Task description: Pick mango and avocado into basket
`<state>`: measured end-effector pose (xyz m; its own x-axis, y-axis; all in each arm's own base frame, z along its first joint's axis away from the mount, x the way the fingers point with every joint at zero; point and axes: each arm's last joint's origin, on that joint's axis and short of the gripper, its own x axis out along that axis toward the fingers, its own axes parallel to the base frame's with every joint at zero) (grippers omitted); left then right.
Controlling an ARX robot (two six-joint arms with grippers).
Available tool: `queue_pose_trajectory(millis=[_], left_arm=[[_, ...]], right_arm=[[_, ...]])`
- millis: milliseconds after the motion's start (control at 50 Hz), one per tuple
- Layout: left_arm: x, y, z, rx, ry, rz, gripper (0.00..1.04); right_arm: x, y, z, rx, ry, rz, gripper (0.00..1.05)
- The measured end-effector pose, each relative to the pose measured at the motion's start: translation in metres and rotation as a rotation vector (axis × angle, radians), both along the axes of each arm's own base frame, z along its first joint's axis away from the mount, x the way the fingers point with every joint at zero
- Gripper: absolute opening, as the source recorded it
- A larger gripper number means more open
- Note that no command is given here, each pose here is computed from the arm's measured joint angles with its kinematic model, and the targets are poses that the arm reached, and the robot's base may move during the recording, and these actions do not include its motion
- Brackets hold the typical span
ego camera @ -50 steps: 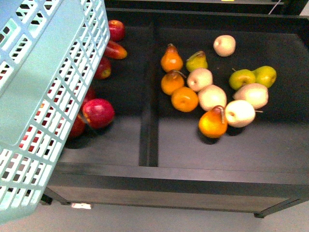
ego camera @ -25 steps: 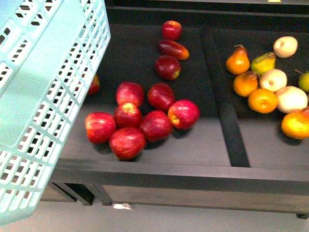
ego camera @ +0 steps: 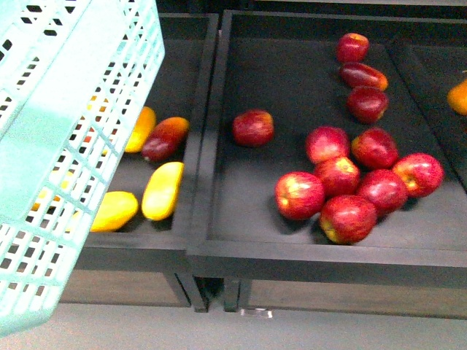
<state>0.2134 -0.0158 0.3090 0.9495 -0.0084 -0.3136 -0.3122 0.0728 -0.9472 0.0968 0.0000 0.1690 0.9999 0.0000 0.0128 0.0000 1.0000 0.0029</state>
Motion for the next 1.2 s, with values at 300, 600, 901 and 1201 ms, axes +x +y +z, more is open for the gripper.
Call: queue_pose_trajectory(millis=[300,600,901,1201], left_arm=[[0.0001,0.0000,-0.0001,0.001,0.000,-0.001,0.05],[0.0001,0.0000,0.0001,0.001,0.000,0.000,0.05],[0.0000,0.0000,0.0001,0.000,0.000,0.000,0.05],[-0.0001,0.0003,0.0003,0.005,-0.001,0.000,0.05]], right_arm=[[0.0000,0.0001,0.0000,0.000,0.000,0.002,0.96],[-0.0001,0.0000,0.0001,0.000,-0.002,0.000,0.96],[0.0000,0.0000,0.0001,0.000,-0.001,0.000,0.96],[-0.0001,0.0000,0.0001,0.000,-0.001,0.001,0.96]])
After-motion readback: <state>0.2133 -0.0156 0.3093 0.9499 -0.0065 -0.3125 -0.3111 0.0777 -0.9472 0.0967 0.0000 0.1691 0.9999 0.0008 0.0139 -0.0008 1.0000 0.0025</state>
